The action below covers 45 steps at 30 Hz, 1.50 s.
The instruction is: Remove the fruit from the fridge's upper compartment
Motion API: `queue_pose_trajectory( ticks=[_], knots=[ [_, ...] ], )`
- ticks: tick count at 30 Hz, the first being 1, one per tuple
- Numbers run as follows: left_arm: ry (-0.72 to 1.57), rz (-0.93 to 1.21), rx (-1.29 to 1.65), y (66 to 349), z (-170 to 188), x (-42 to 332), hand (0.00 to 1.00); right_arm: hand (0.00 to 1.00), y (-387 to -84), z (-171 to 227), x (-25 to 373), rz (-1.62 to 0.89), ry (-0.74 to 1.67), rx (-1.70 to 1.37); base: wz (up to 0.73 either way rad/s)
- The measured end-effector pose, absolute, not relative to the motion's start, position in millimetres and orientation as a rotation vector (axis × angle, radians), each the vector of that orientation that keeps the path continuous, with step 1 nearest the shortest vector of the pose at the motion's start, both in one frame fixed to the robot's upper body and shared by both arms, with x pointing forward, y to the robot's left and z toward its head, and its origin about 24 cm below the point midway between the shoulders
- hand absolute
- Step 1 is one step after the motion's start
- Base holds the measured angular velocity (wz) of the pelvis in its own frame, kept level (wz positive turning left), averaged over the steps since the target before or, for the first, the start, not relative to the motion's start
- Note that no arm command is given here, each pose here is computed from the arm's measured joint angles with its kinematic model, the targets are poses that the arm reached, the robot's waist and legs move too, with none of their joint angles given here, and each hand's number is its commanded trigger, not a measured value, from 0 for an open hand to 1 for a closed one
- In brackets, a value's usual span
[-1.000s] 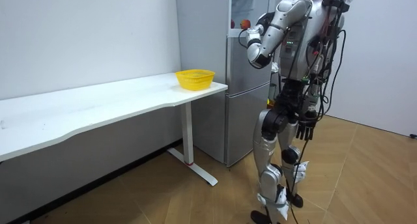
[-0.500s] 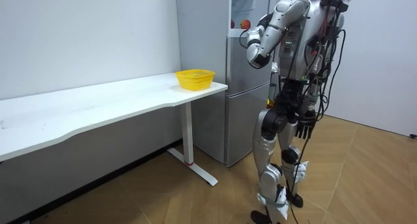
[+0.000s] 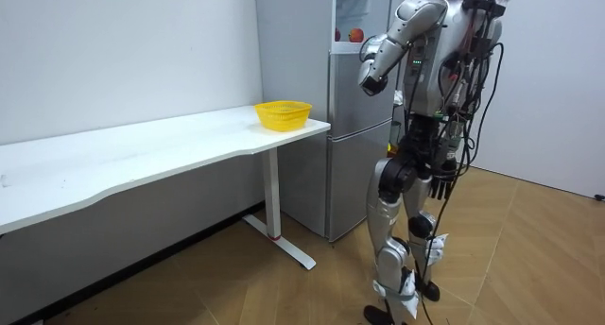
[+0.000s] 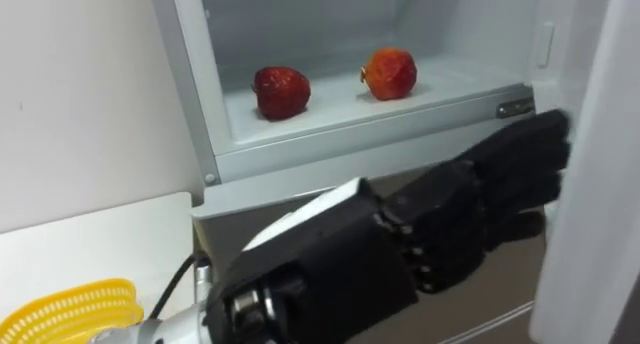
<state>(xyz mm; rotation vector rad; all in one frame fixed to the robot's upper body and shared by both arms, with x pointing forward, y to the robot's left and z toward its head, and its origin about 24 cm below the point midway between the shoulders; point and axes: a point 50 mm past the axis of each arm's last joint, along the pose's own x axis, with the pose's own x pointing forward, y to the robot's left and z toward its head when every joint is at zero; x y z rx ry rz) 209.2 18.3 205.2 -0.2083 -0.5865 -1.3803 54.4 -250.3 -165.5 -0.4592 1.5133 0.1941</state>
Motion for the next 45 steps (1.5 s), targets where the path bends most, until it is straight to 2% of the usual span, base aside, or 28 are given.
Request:
queue_pose_trajectory(
  ticks=[16,34,41,44,45],
  knots=[
    [-0.609,-1.456,-0.204,1.0,214.6,204.2,0.00,0.00,-252.1,-164.5,59.7,0.146,1.492,-0.483,-0.10],
    [-0.583,-1.486,-0.203,-23.5,221.1,212.5,0.00,0.00,-253.9,-165.2,50.2,0.047,1.506,-0.360,-0.12],
    [-0.570,-1.449,-0.149,-16.1,217.3,218.2,0.00,0.00,-257.0,-164.3,50.5,0.040,1.503,-0.367,-0.03],
    [-0.599,-1.365,-0.098,0.8,219.2,225.8,0.00,0.00,-264.7,-162.2,47.9,0.002,1.486,-0.354,0.01],
    [-0.624,-1.302,-0.054,15.4,220.5,227.8,0.00,0.00,-266.6,-161.9,45.5,-0.004,1.483,-0.356,0.14]
  ],
)
